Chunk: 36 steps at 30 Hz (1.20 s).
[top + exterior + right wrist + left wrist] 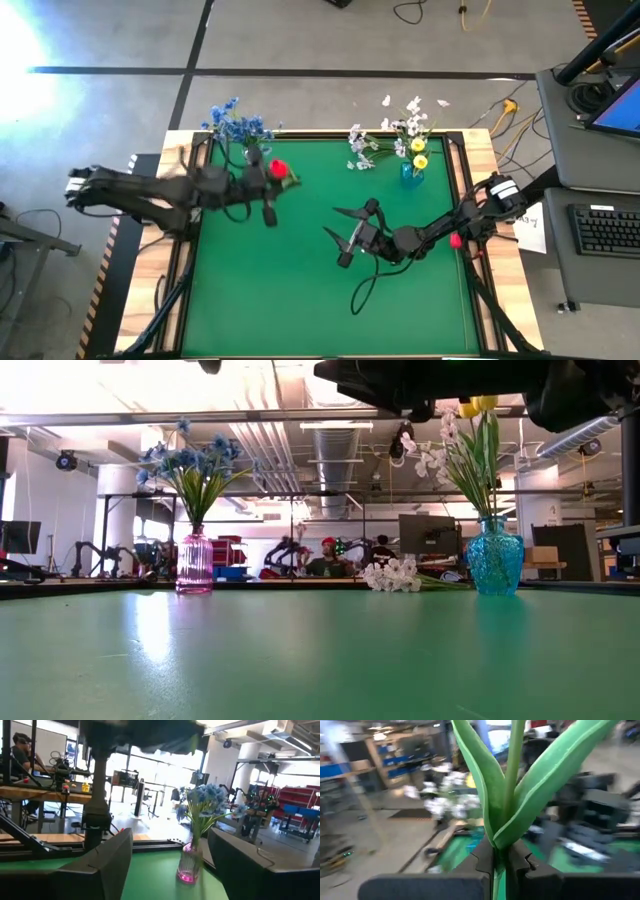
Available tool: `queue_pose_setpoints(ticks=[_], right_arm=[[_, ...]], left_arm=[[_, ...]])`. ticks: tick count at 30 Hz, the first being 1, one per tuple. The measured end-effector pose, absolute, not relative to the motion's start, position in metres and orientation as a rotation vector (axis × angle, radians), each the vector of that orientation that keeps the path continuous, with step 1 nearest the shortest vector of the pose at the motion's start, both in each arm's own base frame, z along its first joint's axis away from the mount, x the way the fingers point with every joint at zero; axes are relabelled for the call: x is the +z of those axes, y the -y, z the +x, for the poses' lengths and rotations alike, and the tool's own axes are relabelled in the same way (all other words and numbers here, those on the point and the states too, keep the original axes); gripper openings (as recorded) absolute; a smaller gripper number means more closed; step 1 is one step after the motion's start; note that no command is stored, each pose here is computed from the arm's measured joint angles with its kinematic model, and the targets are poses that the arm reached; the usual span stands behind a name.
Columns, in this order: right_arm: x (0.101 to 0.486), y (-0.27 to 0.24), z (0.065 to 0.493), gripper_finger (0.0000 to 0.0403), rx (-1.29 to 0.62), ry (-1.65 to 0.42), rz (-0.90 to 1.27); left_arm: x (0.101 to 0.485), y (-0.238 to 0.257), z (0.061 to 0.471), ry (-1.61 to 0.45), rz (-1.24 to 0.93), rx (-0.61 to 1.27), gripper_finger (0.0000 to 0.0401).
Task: Sort flowers into vase by color
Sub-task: Put the left red tulip into the purple vase
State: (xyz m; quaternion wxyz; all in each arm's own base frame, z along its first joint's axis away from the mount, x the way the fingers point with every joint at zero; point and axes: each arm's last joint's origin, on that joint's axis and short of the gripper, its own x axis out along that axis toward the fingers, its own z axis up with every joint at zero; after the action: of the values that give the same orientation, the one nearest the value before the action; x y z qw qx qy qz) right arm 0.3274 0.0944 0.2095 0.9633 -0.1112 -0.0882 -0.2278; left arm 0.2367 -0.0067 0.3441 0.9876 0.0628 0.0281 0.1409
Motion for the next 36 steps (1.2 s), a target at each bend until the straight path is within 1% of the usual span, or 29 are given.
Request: queue_pose_setpoints(ticks=[8, 10, 13, 18, 21, 25, 29, 36], right_arm=[[0.208, -0.095, 0.328, 0.0267, -0.458, 0.156, -0.237], [0.207, -0.095, 0.328, 0.0267, -0.455, 0.153, -0.229], [0.205, -0.094, 0.329, 0.0266, -0.454, 0.141, -0.224], [0.202, -0.092, 0.33, 0.0259, -0.45, 0.11, -0.232], [0.199, -0.092, 0.331, 0.0258, -0.454, 0.085, -0.246], [0.198, -0.092, 0.331, 0.0261, -0.452, 0.071, -0.261], [0.198, -0.087, 0.332, 0.0262, -0.467, 0.061, -0.29], [0.195, -0.058, 0.339, 0.0251, -0.549, 0.018, -0.323]], left_arm=[[0.452, -0.053, 0.199, -0.096, 0.241, 0.541, 0.0], [0.471, -0.069, 0.192, -0.113, 0.253, 0.581, 0.0], [0.488, -0.097, 0.19, -0.173, 0.25, 0.579, 0.0], [0.494, -0.154, 0.19, -0.267, 0.188, 0.544, 0.0], [0.485, -0.186, 0.188, -0.31, 0.152, 0.481, 0.0], [0.468, -0.219, 0.184, -0.351, 0.107, 0.469, 0.0], [0.45, -0.241, 0.178, -0.416, 0.06, 0.509, 0.0], [0.435, -0.267, 0.174, -0.473, 0.092, 0.534, 0.0]])
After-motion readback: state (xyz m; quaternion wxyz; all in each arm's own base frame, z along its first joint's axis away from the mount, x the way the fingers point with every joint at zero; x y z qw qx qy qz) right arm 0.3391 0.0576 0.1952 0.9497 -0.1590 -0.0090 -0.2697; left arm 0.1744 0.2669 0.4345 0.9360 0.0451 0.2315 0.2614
